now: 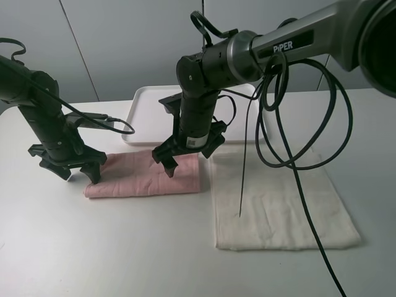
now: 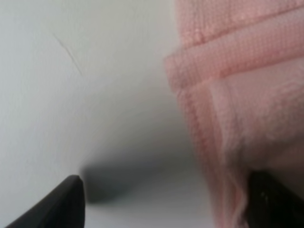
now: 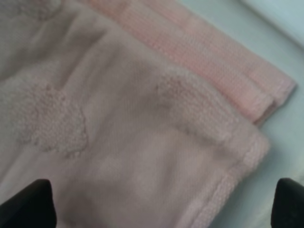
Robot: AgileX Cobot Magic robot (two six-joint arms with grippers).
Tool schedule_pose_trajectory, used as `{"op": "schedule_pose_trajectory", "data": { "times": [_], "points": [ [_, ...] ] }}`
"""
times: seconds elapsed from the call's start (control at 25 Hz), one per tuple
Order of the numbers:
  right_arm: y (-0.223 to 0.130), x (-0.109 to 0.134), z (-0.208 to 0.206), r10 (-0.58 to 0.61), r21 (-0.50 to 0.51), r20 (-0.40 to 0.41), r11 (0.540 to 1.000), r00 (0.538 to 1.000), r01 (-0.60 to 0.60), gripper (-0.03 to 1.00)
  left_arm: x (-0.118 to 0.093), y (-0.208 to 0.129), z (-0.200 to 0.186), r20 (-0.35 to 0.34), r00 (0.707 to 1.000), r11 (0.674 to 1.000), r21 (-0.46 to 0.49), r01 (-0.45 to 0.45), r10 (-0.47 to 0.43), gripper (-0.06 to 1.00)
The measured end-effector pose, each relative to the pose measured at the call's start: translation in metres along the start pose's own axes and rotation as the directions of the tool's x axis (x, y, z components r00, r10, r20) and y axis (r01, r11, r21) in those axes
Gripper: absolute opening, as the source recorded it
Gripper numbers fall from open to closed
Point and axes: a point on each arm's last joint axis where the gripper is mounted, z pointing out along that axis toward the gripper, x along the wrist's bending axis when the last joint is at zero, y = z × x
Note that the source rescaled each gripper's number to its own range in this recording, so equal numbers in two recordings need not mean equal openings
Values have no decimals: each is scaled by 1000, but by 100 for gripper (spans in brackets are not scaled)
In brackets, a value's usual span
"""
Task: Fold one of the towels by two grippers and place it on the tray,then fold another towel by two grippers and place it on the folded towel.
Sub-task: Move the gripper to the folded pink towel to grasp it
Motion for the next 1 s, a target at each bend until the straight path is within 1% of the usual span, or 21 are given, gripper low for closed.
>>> {"op": "schedule_pose_trajectory", "data": {
  "times": [0.12, 0.36, 0.6, 0.88, 1.0],
  "points": [
    [-3, -1, 11, 20, 36, 6, 999, 1000, -20, 98, 0, 0, 0, 0, 1000, 1000, 0, 0, 0, 89],
    [-4, 0, 14, 41, 48, -8, 998, 999, -40, 97, 0, 0, 0, -1, 1000, 1000, 0, -1, 1, 89],
    [-5, 2, 15, 58, 59, -24, 997, 998, -57, 89, 0, 0, 0, -1, 1000, 1000, 0, -1, 1, 89],
    [-4, 4, 18, 73, 68, -43, 995, 996, -70, 82, 0, 0, 0, -1, 1000, 1000, 0, -1, 1, 89],
    [-4, 4, 20, 75, 71, -47, 995, 996, -72, 74, 0, 0, 0, -2, 1000, 1000, -2, -2, 2, 89]
  ]
}}
